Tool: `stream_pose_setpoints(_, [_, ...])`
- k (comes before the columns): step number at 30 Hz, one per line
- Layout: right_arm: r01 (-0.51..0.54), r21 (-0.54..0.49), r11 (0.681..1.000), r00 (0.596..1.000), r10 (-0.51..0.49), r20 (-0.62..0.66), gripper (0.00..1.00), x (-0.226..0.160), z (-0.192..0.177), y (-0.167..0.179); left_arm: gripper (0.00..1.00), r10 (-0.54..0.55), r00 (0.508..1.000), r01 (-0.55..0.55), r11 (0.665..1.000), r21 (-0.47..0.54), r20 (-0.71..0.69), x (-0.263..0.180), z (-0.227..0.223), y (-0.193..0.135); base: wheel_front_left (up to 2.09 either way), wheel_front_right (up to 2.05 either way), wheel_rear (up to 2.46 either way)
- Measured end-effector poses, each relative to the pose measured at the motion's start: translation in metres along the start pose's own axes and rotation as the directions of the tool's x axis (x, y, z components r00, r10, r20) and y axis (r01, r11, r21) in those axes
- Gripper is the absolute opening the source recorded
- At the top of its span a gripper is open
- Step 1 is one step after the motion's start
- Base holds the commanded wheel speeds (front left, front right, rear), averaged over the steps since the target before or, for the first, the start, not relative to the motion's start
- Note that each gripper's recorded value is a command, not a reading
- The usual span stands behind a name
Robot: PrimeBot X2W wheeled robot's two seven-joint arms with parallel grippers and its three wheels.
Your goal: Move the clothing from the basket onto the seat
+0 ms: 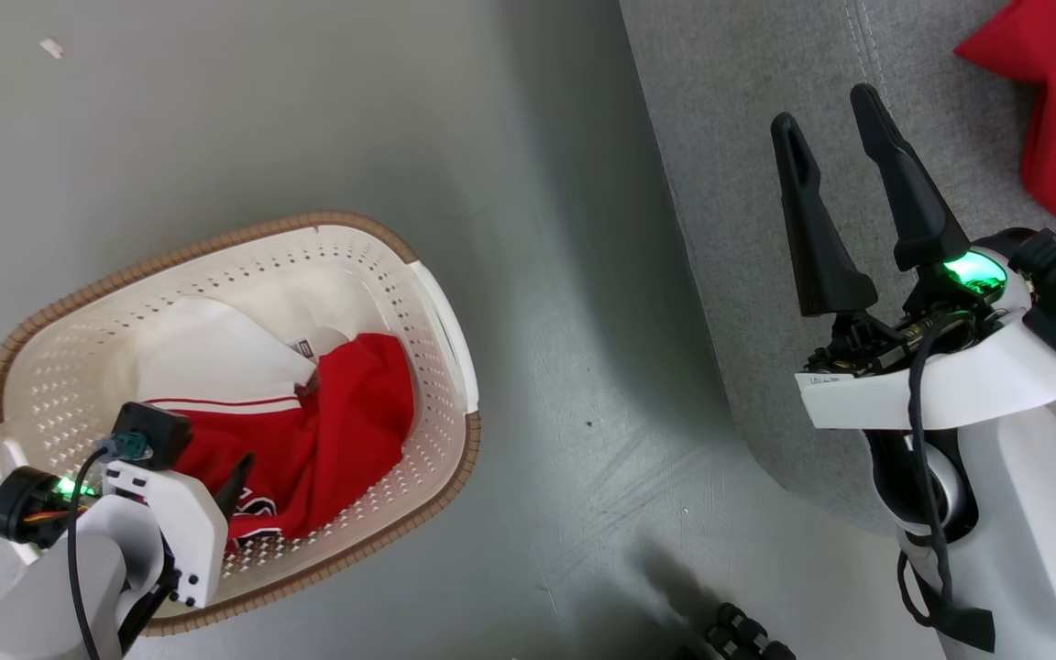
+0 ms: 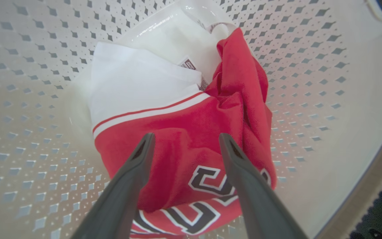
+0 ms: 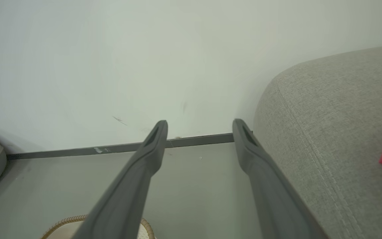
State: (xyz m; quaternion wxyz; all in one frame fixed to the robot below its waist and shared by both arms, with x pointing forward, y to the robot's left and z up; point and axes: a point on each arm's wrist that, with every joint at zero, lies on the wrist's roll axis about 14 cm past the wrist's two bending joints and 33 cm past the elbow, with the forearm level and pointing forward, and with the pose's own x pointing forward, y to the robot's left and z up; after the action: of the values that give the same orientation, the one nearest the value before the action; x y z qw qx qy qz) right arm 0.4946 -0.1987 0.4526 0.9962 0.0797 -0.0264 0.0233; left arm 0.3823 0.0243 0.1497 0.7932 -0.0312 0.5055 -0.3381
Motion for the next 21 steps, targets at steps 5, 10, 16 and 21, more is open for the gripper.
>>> stream_pose_setpoints(5, [0.014,-0.007,1.0,1.0,-0.014,-0.024,1.0,0.0,-0.01,-0.005,1.0,-0.025,0.999,0.026,0.999,0.025,-0.03,0.013,-0.005,-0.002,0.0,0.0,0.0])
stream_pose_setpoints(10, [0.013,-0.02,1.0,1.0,-0.014,-0.028,1.0,0.006,-0.015,-0.008,1.0,-0.048,0.994,0.058,0.993,0.099,-0.096,0.023,-0.02,-0.001,0.0,0.0,0.0])
stream_pose_setpoints(16, [0.02,-0.028,0.999,0.998,-0.021,-0.054,1.0,0.005,-0.025,-0.011,1.0,-0.07,0.982,0.097,0.983,0.154,-0.174,0.033,-0.039,-0.003,0.0,0.0,0.0])
stream_pose_setpoints(21, [0.019,-0.037,0.999,0.999,-0.021,-0.049,1.0,0.011,-0.026,-0.014,1.0,-0.063,0.97,0.113,0.972,0.207,-0.234,0.04,-0.049,0.004,0.0,0.0,0.0])
